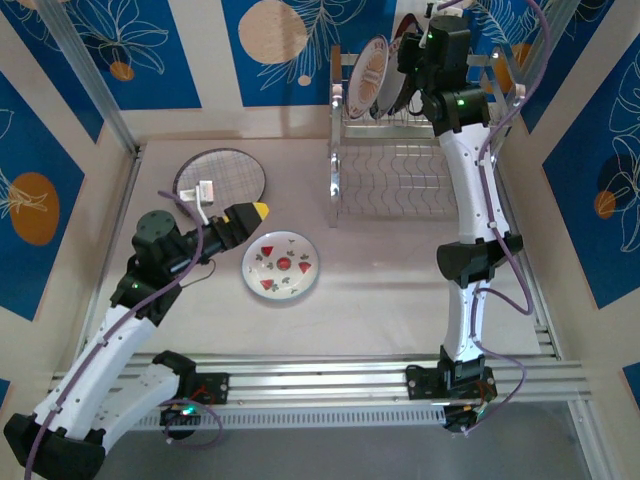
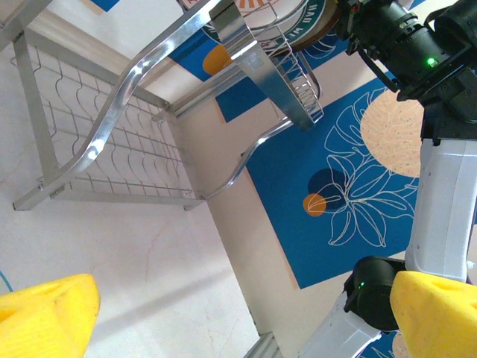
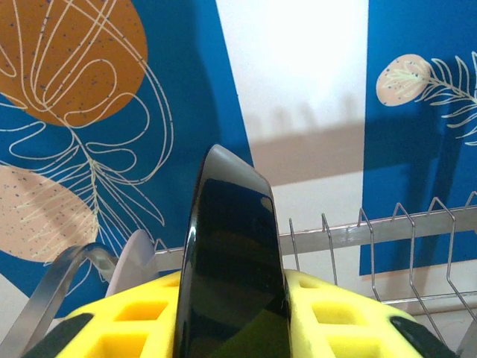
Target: Unload the plates from the dish rack
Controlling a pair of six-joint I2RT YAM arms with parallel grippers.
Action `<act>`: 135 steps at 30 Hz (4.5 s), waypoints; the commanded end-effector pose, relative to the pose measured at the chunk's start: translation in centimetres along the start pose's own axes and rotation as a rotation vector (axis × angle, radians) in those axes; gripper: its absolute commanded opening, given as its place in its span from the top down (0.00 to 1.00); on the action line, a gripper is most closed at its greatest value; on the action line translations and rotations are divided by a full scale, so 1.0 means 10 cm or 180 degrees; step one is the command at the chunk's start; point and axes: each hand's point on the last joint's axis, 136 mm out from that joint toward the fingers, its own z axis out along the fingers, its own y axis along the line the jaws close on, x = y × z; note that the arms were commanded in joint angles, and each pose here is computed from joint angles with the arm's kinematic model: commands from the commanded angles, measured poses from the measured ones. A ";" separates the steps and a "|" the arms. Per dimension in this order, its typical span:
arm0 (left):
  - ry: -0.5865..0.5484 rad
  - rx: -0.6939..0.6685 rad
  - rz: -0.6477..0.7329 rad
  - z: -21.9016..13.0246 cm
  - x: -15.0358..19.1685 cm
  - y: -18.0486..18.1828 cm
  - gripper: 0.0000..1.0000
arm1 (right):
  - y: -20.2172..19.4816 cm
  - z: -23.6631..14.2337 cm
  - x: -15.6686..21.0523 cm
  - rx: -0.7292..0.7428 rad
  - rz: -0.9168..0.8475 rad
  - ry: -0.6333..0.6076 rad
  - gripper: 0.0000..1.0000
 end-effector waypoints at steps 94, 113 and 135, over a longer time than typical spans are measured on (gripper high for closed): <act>-0.0085 0.0216 -0.0016 0.04 -0.33 -0.43 0.00 | -0.70 -1.64 -1.54 0.1079 -0.0316 -0.1418 1.00; 0.0115 0.0490 -0.0182 0.47 -0.39 -0.72 0.00 | -1.12 -2.19 -1.41 0.1236 -0.0054 -0.1207 1.00; 0.0850 0.1328 -0.0719 2.12 0.36 -1.50 0.03 | -1.15 -2.88 -0.79 0.0719 0.0886 -0.0594 1.00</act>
